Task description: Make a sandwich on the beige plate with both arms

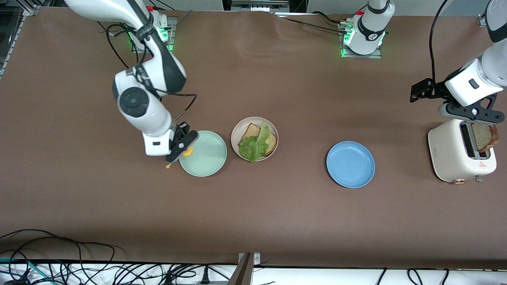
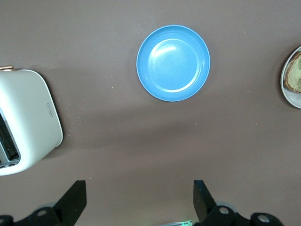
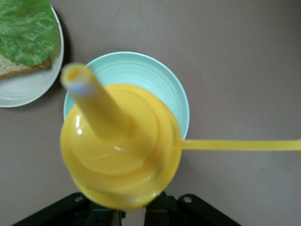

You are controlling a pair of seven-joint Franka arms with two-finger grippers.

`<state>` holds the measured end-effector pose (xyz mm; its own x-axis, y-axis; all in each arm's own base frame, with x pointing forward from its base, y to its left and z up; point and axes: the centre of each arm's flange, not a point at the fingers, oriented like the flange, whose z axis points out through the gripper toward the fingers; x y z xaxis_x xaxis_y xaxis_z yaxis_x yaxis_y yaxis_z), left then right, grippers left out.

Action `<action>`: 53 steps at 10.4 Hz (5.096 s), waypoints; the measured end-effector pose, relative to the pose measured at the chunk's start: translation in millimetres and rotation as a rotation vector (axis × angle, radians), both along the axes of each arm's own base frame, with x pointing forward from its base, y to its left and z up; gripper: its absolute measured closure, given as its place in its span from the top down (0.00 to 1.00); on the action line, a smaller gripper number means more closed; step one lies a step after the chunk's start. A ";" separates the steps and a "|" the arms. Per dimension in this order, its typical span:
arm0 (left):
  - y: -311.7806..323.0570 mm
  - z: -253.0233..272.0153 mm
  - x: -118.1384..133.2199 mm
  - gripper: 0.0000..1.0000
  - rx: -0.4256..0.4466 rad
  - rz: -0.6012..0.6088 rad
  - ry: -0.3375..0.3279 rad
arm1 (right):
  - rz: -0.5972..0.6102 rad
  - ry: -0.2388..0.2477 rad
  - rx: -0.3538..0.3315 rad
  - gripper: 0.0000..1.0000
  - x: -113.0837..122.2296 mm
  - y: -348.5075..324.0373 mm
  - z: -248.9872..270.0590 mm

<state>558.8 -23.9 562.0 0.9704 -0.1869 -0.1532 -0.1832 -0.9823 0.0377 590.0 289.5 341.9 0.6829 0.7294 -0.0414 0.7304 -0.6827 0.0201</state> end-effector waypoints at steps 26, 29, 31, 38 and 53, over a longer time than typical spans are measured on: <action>-8.1 9.3 -0.7 1.00 -0.002 -0.015 -0.006 | 0.102 -0.004 -0.876 0.18 -121.3 218.2 -135.3; -8.3 16.5 0.4 1.00 -0.002 -0.015 -0.022 | 0.171 0.017 -0.885 0.18 -115.9 216.8 -134.1; -8.5 19.0 0.7 1.00 -0.003 -0.015 -0.027 | 0.168 0.015 -0.877 0.18 -108.8 214.9 -125.3; -6.3 22.4 1.0 1.00 -0.003 -0.011 -0.032 | -0.011 0.074 -0.477 0.18 -14.9 114.0 19.2; -3.2 28.6 1.7 1.00 -0.003 -0.006 -0.043 | 0.026 0.069 0.282 0.18 37.0 -179.5 -16.9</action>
<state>560.5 -27.1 590.6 0.9749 -0.1930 -0.1111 -0.1905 -0.9811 0.0325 627.0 110.0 325.1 0.6663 0.7360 0.1199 0.7409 -0.6353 -0.2179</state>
